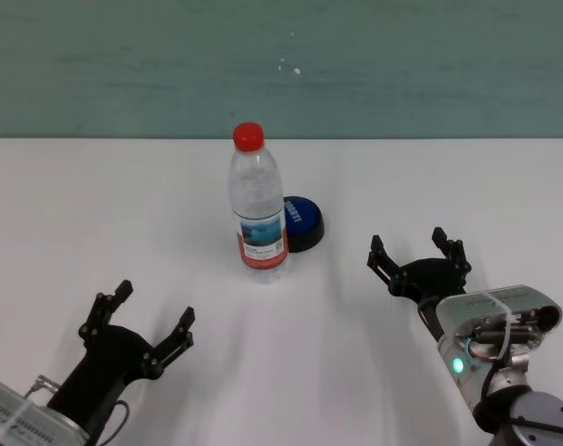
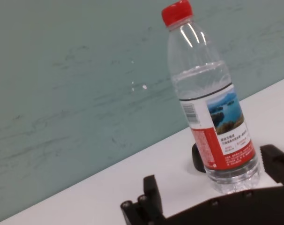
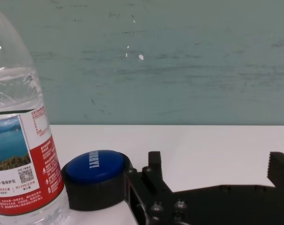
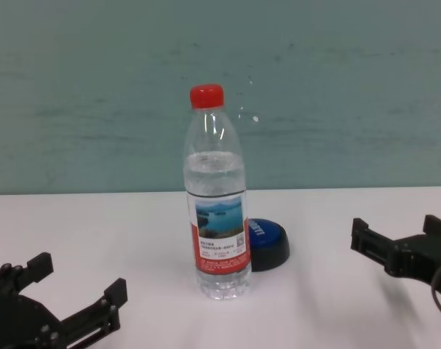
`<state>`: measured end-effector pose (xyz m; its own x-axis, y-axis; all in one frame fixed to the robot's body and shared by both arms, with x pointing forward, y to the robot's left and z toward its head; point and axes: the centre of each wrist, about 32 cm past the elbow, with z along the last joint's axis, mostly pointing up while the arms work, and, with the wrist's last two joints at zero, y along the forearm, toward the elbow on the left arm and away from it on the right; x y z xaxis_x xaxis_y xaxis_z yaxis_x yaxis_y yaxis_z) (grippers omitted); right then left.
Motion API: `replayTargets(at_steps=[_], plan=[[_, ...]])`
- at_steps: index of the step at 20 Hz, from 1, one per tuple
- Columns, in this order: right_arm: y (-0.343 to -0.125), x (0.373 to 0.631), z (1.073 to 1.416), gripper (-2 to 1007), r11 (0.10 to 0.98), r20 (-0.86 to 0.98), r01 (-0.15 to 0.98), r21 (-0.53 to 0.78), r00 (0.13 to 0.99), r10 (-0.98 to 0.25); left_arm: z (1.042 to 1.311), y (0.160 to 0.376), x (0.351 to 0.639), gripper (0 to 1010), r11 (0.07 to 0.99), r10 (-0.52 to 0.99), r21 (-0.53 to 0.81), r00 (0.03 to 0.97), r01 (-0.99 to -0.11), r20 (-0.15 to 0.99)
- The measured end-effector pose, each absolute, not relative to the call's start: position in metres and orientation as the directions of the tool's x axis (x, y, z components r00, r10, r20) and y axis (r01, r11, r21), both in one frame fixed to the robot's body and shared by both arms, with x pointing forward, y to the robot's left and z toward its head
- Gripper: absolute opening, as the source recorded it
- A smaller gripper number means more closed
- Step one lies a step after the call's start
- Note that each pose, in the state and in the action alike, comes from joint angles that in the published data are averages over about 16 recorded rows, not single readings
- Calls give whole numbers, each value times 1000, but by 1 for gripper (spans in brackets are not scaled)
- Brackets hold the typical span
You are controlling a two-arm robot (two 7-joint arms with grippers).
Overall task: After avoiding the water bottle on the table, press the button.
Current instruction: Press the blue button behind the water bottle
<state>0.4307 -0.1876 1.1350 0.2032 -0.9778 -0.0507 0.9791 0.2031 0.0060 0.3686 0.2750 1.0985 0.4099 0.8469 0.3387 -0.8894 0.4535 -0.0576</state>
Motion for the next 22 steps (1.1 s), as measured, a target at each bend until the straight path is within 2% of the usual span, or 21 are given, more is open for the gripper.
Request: replayTargets(at_steps=[12, 22], plan=[[-194, 431, 1149, 1004, 257, -12, 965, 43, 258, -966, 1099, 275, 369, 1000, 453, 847, -58, 410, -889, 339], [-207, 426, 1173, 1004, 383, 51, 921, 77, 380, -924, 1099, 275, 369, 1000, 453, 847, -58, 410, -889, 339]])
